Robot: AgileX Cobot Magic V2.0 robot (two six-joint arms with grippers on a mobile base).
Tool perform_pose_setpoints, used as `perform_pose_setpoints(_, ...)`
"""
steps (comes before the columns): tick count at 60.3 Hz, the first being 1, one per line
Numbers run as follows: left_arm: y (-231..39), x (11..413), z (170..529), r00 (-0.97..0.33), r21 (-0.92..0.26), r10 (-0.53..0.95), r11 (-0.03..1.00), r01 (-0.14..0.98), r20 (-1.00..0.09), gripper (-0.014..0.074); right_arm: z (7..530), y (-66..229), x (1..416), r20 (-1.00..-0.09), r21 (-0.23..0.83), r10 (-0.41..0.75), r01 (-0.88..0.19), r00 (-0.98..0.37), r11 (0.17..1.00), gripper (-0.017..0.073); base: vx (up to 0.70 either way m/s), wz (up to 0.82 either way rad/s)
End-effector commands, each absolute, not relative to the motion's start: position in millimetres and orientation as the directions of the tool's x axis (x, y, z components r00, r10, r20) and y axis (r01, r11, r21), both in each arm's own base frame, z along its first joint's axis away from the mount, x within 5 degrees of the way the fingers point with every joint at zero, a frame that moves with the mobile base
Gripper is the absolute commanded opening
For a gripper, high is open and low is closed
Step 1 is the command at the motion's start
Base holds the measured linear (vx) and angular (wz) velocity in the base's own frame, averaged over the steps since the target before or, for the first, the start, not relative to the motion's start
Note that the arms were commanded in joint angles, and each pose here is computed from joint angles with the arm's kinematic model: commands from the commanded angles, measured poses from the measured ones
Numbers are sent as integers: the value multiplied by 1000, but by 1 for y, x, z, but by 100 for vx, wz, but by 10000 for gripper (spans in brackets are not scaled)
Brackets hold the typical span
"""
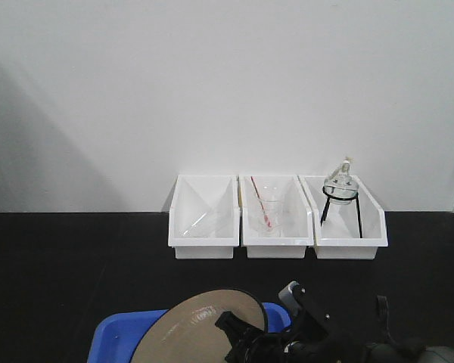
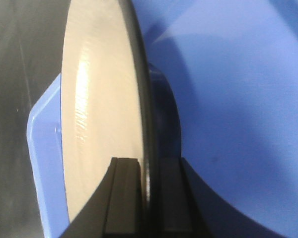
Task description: Place disk in tray to left cabinet
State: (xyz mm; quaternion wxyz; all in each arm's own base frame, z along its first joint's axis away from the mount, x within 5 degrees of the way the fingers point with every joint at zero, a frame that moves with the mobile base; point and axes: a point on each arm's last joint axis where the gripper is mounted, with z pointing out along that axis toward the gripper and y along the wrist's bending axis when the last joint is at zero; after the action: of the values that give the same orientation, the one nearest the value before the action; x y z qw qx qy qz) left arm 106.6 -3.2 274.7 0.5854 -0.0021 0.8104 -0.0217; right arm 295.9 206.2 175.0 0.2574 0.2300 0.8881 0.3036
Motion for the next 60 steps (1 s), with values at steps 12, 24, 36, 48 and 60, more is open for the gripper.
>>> perform_pose_setpoints(12, -3, 110, 293, -210, -40, -34, 999, 26, -977, 335, 194, 210, 299, -501, 574, 355, 5, -789, 819, 16, 0, 0)
perform_pose_setpoints(24, -3, 110, 293, -210, -40, -34, 999, 26, -977, 335, 191, 210, 295, -587, 437, 122, -186, -801, 880, 118, 0, 0)
perform_pose_setpoints(36, -3, 110, 293, -210, -40, -34, 999, 26, -977, 335, 188, 211, 291, -558, 432, 87, -199, -825, 879, 351, 0, 0)
perform_pose_setpoints(48, -3, 110, 293, -210, -40, -34, 999, 26, -977, 335, 188, 211, 291, -557, 431, 84, -201, -827, 880, 508, 0, 0)
perform_pose_setpoints(60, -3, 110, 293, -210, -40, -34, 999, 26, -977, 335, 186, 204, 292, -543, 407, 47, -214, -838, 888, 513, 0, 0)
